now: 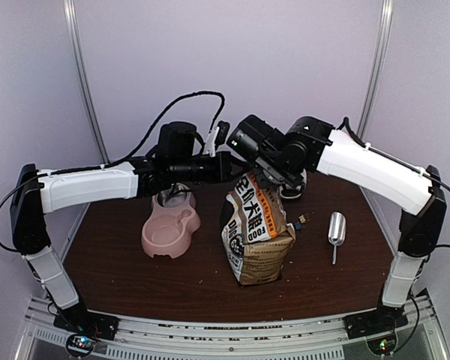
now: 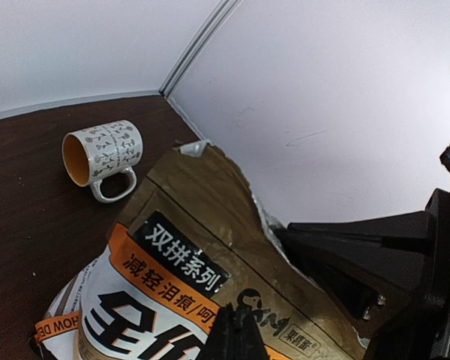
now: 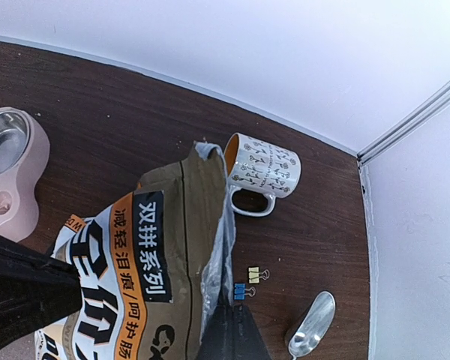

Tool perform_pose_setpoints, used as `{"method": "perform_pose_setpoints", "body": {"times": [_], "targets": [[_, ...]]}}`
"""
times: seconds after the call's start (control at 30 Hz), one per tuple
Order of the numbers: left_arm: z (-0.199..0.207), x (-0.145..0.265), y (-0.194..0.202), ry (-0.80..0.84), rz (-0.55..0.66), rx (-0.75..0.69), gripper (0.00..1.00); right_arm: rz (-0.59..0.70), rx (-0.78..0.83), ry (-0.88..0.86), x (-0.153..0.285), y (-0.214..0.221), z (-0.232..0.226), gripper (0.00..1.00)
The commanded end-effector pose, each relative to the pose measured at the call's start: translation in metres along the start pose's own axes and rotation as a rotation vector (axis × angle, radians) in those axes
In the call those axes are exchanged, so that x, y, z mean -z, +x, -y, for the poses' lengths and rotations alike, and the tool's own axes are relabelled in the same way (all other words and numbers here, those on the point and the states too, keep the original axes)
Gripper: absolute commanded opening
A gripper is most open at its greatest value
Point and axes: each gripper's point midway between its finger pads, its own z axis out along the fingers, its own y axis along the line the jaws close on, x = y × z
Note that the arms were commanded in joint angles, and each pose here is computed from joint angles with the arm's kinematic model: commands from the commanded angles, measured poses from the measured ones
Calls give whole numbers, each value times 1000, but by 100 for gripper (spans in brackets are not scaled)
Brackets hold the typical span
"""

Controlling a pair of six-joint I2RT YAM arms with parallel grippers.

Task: Serve the pet food
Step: Open the pet food bag at the center of the board.

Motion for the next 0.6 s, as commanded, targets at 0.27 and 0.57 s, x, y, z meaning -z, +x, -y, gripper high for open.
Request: {"method": "perform_pose_setpoints", "body": {"times": [0.27, 0.57], "targets": [[39, -3, -38, 156, 79, -18, 22, 0, -283, -389, -5, -1, 1, 0], [41, -19, -30, 191, 11, -16, 45, 33, -413, -675, 7, -13, -12, 0]]}}
